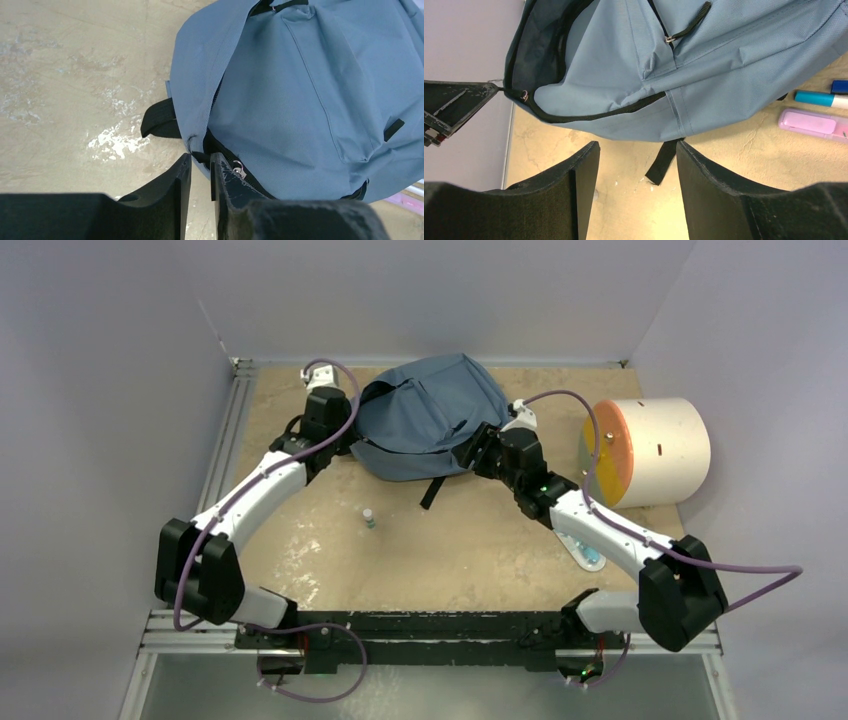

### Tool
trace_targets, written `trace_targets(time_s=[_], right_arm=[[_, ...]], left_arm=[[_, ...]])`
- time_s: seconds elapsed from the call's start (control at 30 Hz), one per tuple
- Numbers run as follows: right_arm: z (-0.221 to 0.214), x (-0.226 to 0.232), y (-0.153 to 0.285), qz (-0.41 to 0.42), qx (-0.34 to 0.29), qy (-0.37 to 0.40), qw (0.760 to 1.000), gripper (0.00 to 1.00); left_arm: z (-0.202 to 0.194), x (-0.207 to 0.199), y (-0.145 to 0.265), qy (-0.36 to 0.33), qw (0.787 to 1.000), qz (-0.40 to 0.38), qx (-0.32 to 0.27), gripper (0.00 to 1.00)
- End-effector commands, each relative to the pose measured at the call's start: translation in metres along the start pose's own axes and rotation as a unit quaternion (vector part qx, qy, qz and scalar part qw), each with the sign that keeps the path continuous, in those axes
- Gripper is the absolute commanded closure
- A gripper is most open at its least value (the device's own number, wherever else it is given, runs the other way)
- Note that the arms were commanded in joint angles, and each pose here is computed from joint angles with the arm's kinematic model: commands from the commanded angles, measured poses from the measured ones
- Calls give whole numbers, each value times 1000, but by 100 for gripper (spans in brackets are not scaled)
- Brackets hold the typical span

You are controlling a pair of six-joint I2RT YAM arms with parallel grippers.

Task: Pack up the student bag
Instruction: Zip the student bag at the center of the board.

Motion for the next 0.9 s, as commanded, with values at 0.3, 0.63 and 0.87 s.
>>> trace_targets(time_s=[0.3, 0.63, 0.87], right_arm=[[11, 12, 7, 34, -19, 13, 999, 39], [14, 99, -4, 169, -100, 236, 952, 35], [16, 116, -30, 204, -195, 415, 865, 27]], left_arm=[[29, -16, 1, 1, 999, -23, -49, 100], [42, -35, 10, -42, 993, -89, -59, 100], [44, -39, 13, -55, 991, -104, -59, 100]])
Point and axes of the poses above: each gripper's point midway between its finger pads, its own y axis back along the fingers, its own x axis along the line the jaws close on, z = x × y, the point moved 5 cm from there along y, back along the fingers, and after that the axes turned 12 degrees about y, right-handed, at the moved point
